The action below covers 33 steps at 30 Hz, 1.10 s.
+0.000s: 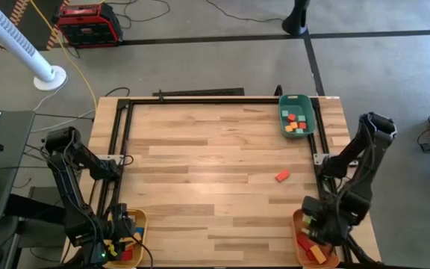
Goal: Sort blocks by size
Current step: Put the light green thin rectangle block into the orange bin, then put the orange rectangle block into the orange bin
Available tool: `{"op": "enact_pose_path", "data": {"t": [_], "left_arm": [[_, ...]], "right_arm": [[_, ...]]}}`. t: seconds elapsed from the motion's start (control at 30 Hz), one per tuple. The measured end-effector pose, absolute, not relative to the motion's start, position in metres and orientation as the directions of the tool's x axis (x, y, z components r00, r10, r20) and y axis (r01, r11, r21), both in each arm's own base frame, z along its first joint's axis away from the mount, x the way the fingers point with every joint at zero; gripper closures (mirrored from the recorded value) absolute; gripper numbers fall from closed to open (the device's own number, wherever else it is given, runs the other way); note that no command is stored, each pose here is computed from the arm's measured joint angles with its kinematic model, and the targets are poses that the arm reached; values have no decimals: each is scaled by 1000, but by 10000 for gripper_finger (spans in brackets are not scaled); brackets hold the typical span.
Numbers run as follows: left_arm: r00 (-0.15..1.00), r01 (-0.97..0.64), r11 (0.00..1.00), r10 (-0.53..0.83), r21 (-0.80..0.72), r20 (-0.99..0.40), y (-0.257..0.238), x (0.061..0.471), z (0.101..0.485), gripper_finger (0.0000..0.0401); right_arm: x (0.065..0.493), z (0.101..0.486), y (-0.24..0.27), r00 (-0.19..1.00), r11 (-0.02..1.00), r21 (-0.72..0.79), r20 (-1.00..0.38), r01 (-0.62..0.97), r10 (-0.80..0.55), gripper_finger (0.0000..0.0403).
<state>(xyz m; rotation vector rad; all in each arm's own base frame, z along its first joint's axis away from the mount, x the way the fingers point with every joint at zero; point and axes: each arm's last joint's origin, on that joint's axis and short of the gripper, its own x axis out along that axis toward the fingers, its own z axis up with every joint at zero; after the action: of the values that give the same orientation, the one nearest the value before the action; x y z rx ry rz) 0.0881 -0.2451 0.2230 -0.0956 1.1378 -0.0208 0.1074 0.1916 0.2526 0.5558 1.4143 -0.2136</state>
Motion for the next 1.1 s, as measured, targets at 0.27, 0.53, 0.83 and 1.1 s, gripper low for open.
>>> {"op": "enact_pose_path", "data": {"t": [0.27,0.53,0.83,1.1], "left_arm": [[420,-32,996,-65,-87,-905,-245,88,223,116],[420,-32,996,-65,-87,-905,-245,88,223,116],[420,-32,996,-65,-87,-905,-245,88,223,116],[420,-32,996,-65,-87,-905,-245,88,223,116]], "right_arm": [[92,236,213,182,826,281,-959,489,218,245],[96,217,227,165,838,238,-970,491,179,225],[96,221,224,170,826,250,-967,505,189,180],[98,230,214,180,820,262,-964,508,197,175]]}}
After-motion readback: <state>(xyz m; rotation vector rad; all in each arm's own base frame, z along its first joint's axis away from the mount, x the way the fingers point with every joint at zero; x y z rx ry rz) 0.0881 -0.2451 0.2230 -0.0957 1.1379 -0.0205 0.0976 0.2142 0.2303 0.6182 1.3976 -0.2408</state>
